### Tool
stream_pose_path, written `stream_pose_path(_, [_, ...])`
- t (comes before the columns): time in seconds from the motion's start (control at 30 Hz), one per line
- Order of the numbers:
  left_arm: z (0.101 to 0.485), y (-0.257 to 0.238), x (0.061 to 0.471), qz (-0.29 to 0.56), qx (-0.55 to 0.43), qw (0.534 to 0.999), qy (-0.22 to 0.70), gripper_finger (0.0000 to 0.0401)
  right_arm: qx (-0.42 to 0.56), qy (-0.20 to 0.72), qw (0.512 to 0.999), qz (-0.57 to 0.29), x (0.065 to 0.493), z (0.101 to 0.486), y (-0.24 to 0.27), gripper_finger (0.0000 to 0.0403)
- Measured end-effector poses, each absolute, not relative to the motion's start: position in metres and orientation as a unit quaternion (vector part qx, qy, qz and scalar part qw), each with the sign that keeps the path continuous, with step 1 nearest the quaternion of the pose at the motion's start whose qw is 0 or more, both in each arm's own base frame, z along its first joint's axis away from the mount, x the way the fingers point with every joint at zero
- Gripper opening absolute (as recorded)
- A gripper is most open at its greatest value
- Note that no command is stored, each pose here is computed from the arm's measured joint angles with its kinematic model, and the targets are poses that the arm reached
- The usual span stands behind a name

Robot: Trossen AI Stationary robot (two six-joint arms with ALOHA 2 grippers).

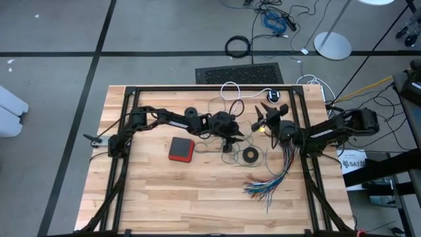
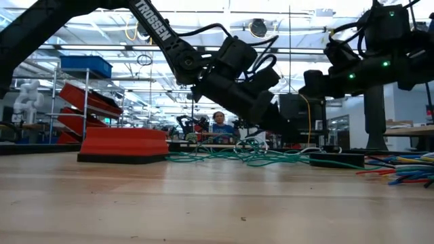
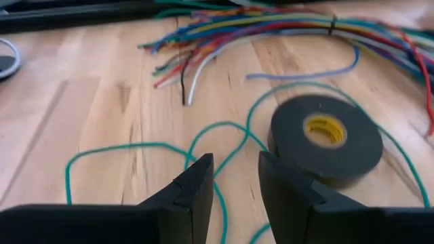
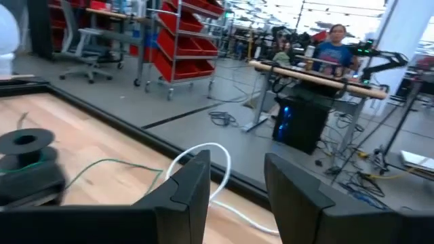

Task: Coiling cords
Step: Coil the white wire cable on the spool

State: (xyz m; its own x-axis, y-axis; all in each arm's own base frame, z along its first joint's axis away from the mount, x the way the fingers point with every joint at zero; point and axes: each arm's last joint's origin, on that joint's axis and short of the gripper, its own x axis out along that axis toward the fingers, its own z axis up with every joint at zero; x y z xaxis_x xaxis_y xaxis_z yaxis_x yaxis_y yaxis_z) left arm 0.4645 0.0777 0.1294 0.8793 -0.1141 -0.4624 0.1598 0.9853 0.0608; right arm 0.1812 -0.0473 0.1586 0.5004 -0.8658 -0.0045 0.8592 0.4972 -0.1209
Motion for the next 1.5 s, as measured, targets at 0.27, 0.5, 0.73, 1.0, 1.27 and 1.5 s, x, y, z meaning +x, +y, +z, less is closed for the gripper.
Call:
stream_pose_path(0.27, [0.124, 0.074, 0.462, -0.077, 0.041, 0.961, 0.264, 0.0123, -0.096, 0.071, 0.838, -0.532, 0.195, 0.183, -0.067, 0.0125])
stream_pose_path(0.5, [0.124, 0.069, 0.463, -0.081, 0.043, 0.96, 0.264, 0.0123, -0.148, 0.189, 0.801, -0.548, 0.215, 0.219, -0.108, 0.0125])
stream_pose_path(0.73, [0.124, 0.07, 0.463, -0.08, 0.042, 0.96, 0.265, 0.0123, -0.047, 0.301, 0.797, -0.521, 0.195, 0.233, -0.163, 0.0125])
stream_pose_path(1.0, [0.124, 0.07, 0.463, -0.081, 0.042, 0.96, 0.265, 0.0123, 0.051, 0.369, 0.767, -0.522, 0.162, 0.23, -0.2, 0.0125])
stream_pose_path(1.27, [0.125, 0.07, 0.463, -0.08, 0.044, 0.961, 0.261, 0.0123, 0.107, 0.441, 0.741, -0.495, 0.153, 0.19, -0.225, 0.0125])
stream_pose_path(1.5, [0.126, 0.07, 0.463, -0.08, 0.045, 0.962, 0.258, 0.0123, 0.191, 0.459, 0.734, -0.463, 0.153, 0.17, -0.252, 0.0125])
